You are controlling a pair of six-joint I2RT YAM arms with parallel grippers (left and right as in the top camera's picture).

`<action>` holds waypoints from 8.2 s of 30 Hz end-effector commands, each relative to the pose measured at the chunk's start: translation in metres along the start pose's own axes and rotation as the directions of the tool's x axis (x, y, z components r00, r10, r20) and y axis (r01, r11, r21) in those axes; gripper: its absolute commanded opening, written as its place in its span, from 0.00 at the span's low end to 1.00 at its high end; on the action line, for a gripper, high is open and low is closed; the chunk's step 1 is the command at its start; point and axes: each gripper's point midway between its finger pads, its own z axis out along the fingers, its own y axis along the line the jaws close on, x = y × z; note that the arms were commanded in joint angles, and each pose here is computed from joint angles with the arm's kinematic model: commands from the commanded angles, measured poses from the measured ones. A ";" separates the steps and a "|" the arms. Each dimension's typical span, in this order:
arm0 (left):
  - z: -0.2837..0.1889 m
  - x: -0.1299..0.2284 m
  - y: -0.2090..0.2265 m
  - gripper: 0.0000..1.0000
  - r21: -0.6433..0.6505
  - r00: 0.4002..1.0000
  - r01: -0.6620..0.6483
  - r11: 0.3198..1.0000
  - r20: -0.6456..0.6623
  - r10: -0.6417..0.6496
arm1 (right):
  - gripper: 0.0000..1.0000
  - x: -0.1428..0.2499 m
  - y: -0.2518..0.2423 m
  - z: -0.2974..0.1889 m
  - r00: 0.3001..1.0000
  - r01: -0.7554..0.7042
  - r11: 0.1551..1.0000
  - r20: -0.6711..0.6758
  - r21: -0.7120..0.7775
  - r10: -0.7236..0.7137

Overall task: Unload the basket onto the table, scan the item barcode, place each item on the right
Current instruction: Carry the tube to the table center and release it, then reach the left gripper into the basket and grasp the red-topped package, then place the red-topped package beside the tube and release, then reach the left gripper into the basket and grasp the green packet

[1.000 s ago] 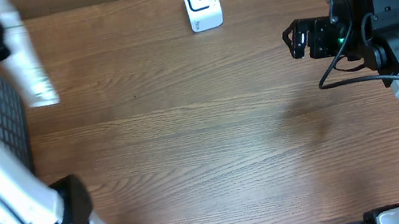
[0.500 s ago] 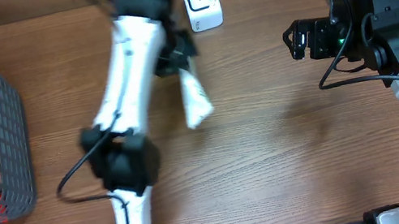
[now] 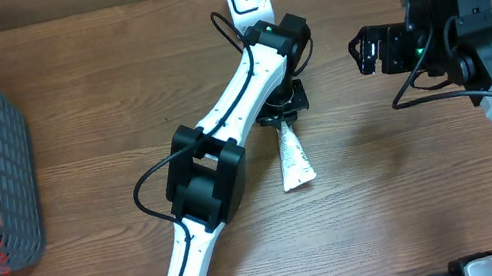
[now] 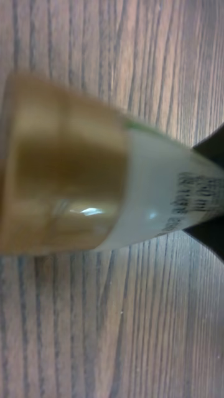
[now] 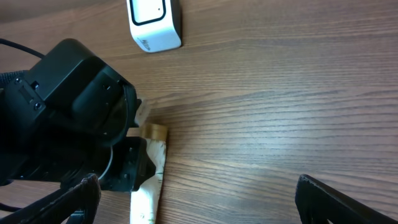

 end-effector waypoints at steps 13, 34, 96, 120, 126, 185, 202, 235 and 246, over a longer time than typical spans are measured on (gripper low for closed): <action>-0.153 -0.061 0.049 0.75 0.149 0.953 -0.114 0.982 0.297 0.065 | 1.00 -0.015 0.005 0.004 0.999 0.012 1.000 0.037 -0.015 -0.011; -0.398 -0.002 0.397 0.83 0.110 0.482 0.433 0.895 0.810 -0.333 | 1.00 -0.010 0.004 0.004 1.000 0.006 1.000 0.016 -0.011 -0.006; -0.037 -0.066 0.638 1.00 -0.146 0.800 0.428 0.892 0.520 -0.299 | 1.00 -0.016 0.000 0.004 0.999 0.014 1.000 0.043 0.010 -0.014; 0.001 -0.055 0.640 0.04 -0.010 0.797 0.455 0.890 0.450 -0.403 | 1.00 -0.016 0.000 0.004 0.999 0.010 1.000 0.044 0.010 -0.011; -0.075 -0.062 0.652 0.04 -0.002 0.712 0.513 0.859 0.560 -0.424 | 1.00 -0.019 0.001 0.004 0.998 0.013 1.000 0.054 0.008 -0.013; -0.086 -0.043 0.063 0.66 0.167 0.986 -0.084 0.982 0.153 0.058 | 1.00 -0.019 0.000 0.008 0.999 0.017 1.000 0.052 0.009 -0.017; -0.394 0.039 0.407 0.82 0.316 0.394 0.548 0.774 0.718 -0.573 | 1.00 -0.021 0.000 0.008 0.998 0.018 1.000 0.058 0.008 -0.019; -0.037 0.021 0.621 1.00 0.137 0.087 0.984 0.117 0.207 -0.975 | 1.00 -0.010 -0.002 0.008 1.000 0.007 1.000 0.014 0.016 -0.007; -0.002 -0.005 0.609 0.58 0.214 0.199 0.952 0.219 0.112 -0.973 | 1.00 -0.008 -0.003 0.008 1.000 0.004 1.000 0.004 0.018 -0.004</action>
